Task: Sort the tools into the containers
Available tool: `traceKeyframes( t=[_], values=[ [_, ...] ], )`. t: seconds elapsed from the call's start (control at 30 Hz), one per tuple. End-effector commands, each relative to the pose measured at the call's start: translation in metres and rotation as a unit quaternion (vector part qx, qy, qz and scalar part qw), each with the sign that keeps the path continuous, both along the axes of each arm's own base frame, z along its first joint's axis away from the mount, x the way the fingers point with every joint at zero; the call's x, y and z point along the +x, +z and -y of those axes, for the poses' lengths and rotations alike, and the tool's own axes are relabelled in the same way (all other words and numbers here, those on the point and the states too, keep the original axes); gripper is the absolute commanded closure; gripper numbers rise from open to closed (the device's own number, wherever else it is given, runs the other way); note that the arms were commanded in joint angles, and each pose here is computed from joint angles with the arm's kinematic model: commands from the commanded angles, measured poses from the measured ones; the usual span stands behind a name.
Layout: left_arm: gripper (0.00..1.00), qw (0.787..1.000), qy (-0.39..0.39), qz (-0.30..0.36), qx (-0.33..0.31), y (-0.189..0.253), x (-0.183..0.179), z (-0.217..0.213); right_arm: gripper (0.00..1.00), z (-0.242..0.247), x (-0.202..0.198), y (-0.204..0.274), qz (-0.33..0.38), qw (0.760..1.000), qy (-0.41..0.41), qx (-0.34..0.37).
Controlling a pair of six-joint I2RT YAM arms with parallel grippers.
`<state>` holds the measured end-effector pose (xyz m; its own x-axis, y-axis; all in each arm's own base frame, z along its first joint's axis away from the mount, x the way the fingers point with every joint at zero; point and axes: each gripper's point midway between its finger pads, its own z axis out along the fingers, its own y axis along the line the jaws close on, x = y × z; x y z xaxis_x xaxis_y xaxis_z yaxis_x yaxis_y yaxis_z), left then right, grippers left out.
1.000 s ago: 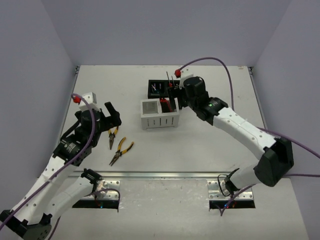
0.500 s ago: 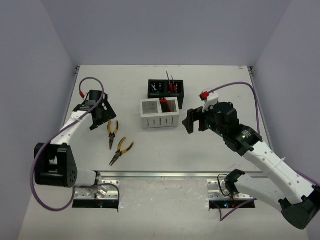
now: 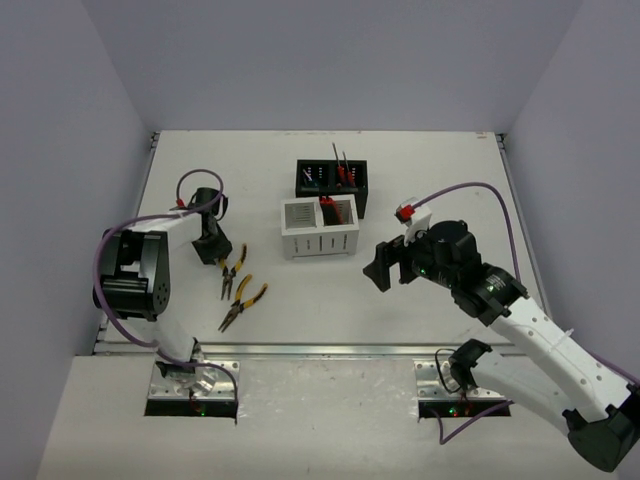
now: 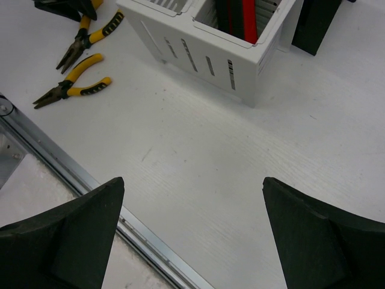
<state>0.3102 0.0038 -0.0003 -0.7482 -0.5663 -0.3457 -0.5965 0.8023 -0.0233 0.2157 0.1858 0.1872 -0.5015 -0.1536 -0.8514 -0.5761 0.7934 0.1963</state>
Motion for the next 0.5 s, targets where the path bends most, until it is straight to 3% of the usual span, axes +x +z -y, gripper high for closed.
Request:
traceKeyframes(
  t=[0.0, 0.13, 0.3, 0.47],
  values=[
    [0.76, 1.0, 0.024, -0.019, 0.001, -0.025, -0.005, -0.005, 0.04, -0.011, -0.003, 0.019, 0.026, 0.999, 0.03, 0.035],
    [1.0, 1.0, 0.026, -0.012, 0.004, -0.026, -0.004, -0.006, 0.02, -0.018, -0.008, 0.021, 0.019, 0.997, 0.045, 0.052],
    [1.0, 0.997, 0.045, 0.044, 0.033, 0.004, 0.003, -0.018, 0.01, -0.024, -0.016, 0.019, 0.015, 0.995, 0.066, 0.07],
    [1.0, 0.98, 0.085, 0.166, 0.067, 0.068, 0.015, -0.035, 0.02, -0.021, -0.017, 0.016, 0.018, 0.995, 0.06, 0.074]
  ],
)
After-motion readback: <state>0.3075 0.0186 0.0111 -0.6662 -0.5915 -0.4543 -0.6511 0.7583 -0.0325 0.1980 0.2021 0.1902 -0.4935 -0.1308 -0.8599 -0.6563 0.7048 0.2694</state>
